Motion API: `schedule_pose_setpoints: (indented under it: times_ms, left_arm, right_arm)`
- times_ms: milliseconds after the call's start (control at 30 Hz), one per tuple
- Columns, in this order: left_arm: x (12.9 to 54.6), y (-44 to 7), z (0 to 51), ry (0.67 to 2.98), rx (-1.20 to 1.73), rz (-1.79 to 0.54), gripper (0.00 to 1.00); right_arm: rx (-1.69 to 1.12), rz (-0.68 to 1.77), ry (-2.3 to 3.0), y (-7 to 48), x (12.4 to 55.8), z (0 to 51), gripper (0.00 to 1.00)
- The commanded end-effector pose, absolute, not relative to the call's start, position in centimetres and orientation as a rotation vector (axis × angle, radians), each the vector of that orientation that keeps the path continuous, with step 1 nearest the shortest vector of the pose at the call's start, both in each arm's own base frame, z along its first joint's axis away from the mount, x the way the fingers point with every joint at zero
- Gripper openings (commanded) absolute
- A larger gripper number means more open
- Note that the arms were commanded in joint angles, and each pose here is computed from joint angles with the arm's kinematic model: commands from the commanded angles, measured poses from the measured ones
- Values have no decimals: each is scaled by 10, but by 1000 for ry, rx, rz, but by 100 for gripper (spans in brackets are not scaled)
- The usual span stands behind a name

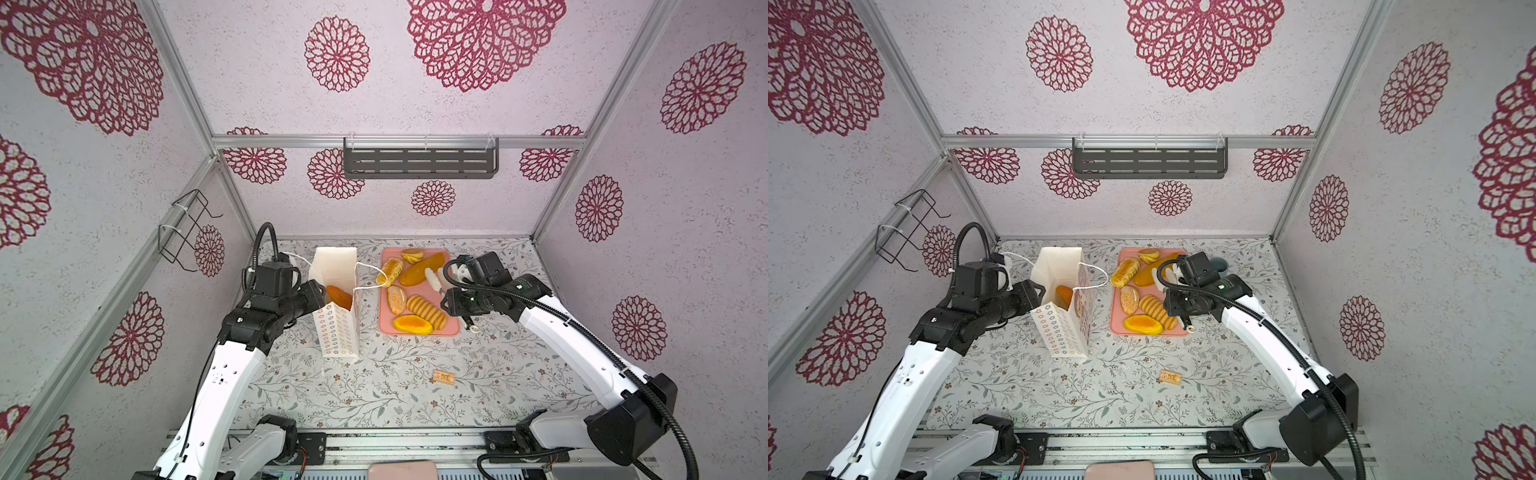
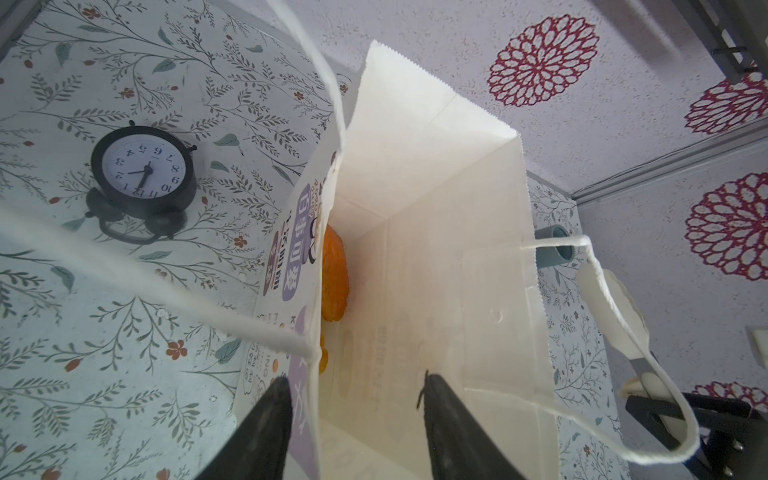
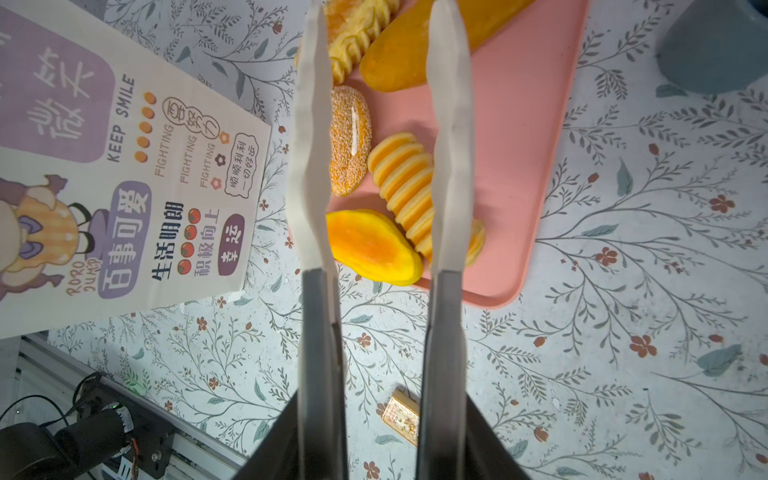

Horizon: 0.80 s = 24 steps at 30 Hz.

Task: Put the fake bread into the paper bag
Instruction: 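Move the empty tongs back over the pink tray with the right gripper, then lower the tongs onto the long orange bread and pinch it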

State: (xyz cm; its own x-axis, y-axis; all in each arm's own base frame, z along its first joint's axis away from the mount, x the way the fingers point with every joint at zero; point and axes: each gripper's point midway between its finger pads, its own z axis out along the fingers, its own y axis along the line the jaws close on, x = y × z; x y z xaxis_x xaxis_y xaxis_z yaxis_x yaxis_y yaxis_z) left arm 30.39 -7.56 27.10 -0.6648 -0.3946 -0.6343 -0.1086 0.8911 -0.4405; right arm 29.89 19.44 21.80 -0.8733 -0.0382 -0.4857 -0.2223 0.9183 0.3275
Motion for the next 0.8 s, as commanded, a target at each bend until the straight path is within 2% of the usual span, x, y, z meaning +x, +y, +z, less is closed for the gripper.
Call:
schedule_pose_setpoints:
  times_ms: [0,133,400,767]
  left_arm:
    - [302,-70,271,2266,-356,-447,57]
    - [299,-69,271,2267,-354,-440,60]
    - [296,-68,273,2260,-348,-438,61]
    - [298,-68,272,2261,-342,-433,61]
  right_arm:
    - [-131,599,2520,201,324,234,47]
    - [-58,661,2538,200,350,222,49]
    - [148,822,2562,181,396,188,52]
    - [285,972,2549,176,430,162,60]
